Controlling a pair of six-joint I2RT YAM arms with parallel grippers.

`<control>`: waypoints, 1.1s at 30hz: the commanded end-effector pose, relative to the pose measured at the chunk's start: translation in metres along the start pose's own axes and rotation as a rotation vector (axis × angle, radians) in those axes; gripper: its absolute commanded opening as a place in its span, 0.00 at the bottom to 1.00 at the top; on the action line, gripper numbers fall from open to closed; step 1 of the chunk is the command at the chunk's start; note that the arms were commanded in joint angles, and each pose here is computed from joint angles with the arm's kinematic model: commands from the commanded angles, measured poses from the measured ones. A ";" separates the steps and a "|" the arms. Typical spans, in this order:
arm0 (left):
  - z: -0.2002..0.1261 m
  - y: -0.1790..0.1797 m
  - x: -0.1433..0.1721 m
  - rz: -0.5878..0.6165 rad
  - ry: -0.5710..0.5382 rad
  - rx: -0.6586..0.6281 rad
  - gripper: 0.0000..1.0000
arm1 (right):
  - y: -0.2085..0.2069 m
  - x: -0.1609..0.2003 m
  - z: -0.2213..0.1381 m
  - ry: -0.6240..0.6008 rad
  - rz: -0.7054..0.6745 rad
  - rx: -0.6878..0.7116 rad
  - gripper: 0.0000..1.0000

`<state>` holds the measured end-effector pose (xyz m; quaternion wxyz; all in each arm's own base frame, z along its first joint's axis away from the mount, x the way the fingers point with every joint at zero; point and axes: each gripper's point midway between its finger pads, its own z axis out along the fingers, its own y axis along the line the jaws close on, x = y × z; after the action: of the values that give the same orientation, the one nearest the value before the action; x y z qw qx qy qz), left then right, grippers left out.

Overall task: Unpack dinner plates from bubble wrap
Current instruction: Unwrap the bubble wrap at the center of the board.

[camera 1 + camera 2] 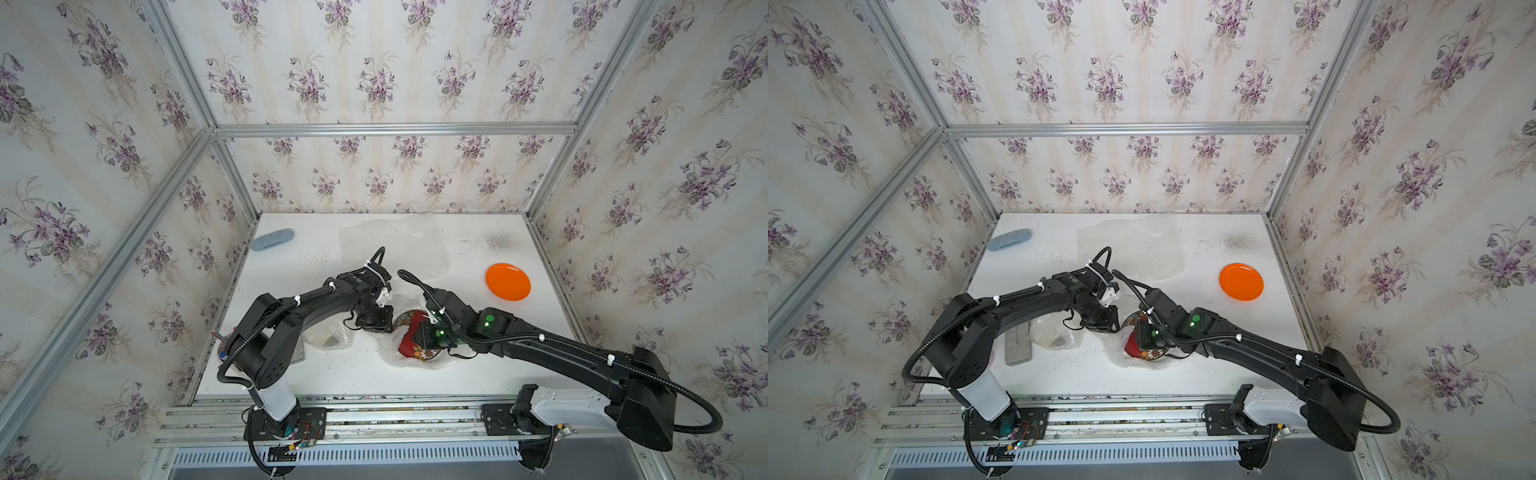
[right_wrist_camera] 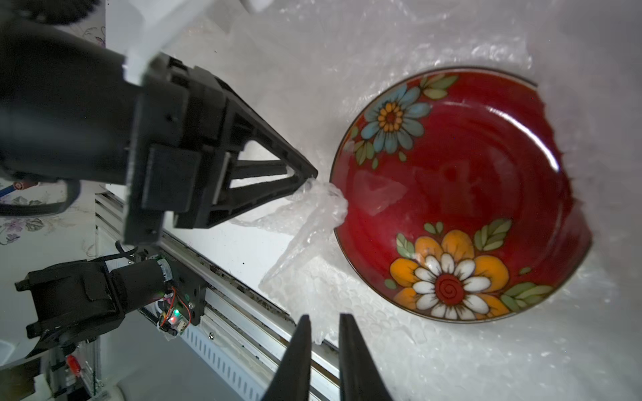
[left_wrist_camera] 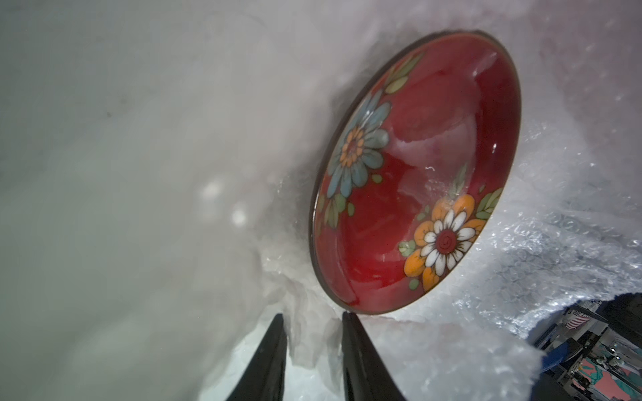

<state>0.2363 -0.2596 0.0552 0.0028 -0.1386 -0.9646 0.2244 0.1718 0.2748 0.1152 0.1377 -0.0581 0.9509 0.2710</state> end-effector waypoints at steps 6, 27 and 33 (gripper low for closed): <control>-0.001 0.002 0.015 0.039 0.019 -0.007 0.31 | -0.079 -0.056 0.021 -0.070 0.334 -0.067 0.07; -0.026 -0.004 0.021 0.090 -0.015 -0.005 0.38 | -0.208 -0.083 0.035 -0.080 0.538 0.058 0.07; -0.070 -0.014 0.003 0.108 -0.142 0.017 0.46 | -0.174 -0.112 -0.018 -0.190 0.490 0.009 0.09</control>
<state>0.2290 -0.2457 0.1084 -0.0557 -0.1700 -0.9535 0.2426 0.3089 0.1236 0.0521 0.1418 0.1992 0.9241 0.2938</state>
